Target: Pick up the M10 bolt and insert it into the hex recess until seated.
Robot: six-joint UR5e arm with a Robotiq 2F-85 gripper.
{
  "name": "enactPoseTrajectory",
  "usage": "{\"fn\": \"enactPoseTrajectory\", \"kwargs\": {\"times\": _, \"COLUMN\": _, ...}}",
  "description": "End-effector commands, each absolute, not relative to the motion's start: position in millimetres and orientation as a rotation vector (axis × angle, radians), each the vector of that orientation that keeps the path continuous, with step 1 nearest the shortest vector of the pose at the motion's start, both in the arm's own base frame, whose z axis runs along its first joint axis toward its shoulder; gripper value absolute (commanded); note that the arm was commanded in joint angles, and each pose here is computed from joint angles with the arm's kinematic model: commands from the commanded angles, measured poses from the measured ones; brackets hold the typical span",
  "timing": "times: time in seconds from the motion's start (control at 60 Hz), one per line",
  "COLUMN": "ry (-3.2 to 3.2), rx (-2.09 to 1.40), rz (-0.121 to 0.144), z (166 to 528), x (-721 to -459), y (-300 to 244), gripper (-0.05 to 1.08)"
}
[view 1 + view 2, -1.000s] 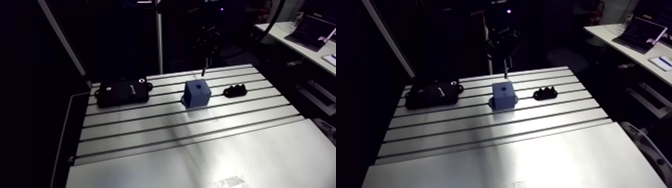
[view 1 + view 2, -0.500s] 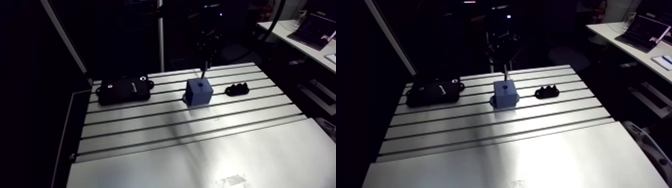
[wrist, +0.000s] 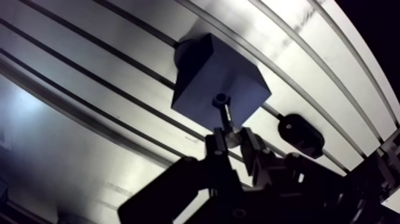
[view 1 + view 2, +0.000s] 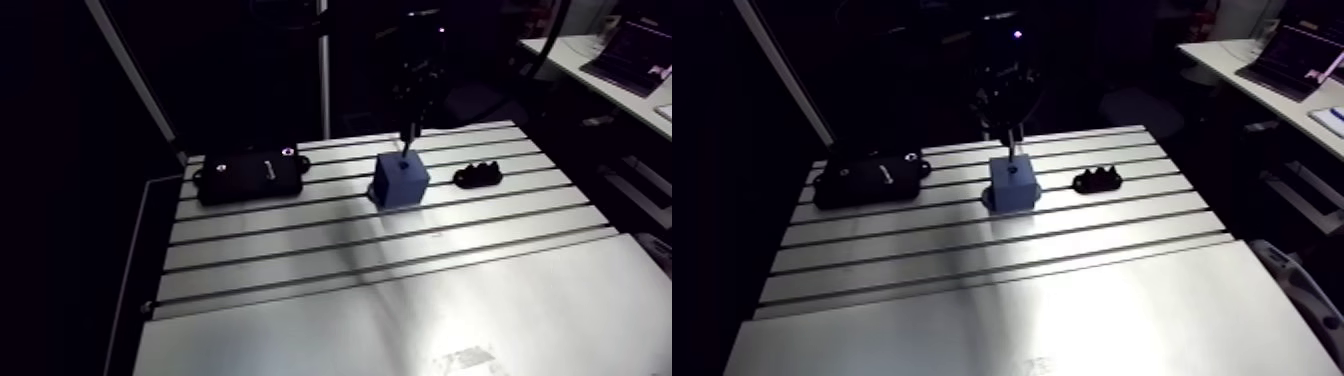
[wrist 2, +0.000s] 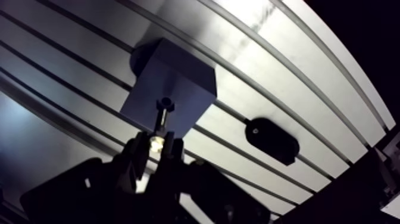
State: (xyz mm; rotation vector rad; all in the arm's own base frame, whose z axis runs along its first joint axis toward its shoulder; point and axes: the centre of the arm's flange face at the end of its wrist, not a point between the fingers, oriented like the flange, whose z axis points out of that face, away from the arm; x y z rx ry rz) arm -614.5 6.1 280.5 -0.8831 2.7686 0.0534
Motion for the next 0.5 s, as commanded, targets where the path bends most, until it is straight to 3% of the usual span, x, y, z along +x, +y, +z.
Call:
{"fn": "enactPoseTrajectory", "kwargs": {"times": 0.017, "ry": 2.763, "rx": -0.882, "rz": 0.049, "z": 275.5, "x": -615.2, "y": 6.0, "gripper": 0.75}}
{"fn": "enactPoseTrajectory", "kwargs": {"times": 0.5, "ry": 2.755, "rx": -0.878, "rz": 0.042, "z": 269.4, "x": -616.9, "y": 6.4, "gripper": 0.75}}
